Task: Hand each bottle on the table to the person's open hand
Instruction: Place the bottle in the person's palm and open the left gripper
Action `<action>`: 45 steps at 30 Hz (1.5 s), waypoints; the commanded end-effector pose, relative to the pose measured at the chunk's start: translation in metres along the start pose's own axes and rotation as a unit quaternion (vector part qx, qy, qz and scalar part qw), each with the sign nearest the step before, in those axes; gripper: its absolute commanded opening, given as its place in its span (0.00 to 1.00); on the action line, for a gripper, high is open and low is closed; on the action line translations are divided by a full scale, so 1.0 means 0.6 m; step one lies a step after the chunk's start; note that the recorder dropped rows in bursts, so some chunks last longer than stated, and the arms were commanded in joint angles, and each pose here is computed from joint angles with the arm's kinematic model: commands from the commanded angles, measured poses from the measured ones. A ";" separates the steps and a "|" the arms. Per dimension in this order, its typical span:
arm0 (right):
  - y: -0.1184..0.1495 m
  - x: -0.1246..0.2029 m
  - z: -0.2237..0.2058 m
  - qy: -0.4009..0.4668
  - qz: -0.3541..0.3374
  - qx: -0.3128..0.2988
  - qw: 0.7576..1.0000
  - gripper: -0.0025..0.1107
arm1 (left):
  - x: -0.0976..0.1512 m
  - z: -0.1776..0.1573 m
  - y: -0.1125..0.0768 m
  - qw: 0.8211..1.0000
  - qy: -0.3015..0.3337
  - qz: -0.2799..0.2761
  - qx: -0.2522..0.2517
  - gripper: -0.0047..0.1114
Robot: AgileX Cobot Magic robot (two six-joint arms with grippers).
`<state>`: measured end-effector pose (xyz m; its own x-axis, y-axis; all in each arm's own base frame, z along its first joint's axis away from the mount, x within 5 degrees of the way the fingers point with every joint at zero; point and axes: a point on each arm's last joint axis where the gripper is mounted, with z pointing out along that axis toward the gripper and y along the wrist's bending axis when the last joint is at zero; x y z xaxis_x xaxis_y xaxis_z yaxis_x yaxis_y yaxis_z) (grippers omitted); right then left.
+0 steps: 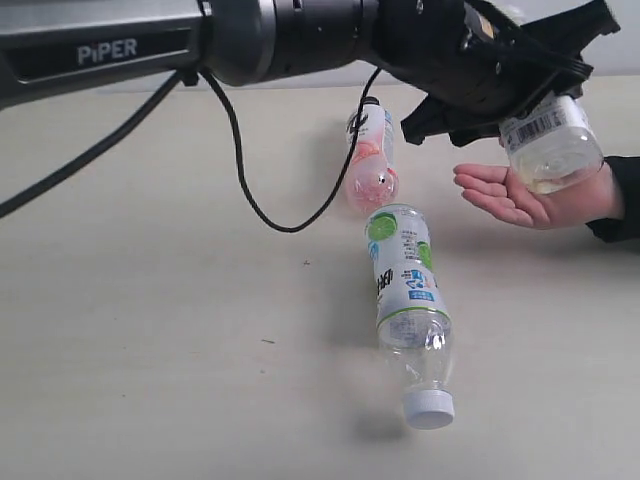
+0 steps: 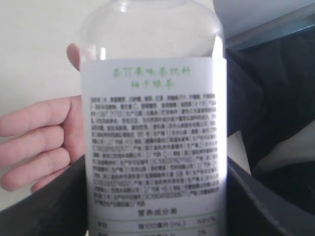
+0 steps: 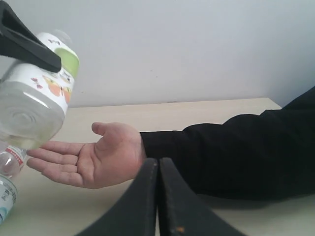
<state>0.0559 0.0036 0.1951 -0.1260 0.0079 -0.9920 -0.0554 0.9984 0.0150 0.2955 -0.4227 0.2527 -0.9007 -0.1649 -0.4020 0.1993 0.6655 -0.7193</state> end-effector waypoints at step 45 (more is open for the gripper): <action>0.000 0.000 0.000 -0.007 -0.007 0.000 1.000 0.02 | 0.016 0.048 0.053 0.998 0.041 0.030 -0.038 0.79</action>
<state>0.0559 0.0036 0.1951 -0.1260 0.0079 -0.9920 -0.0554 0.9984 0.0150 0.3041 -0.4304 0.1922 -0.9259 -0.0921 -0.3663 0.1886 0.7275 -0.6596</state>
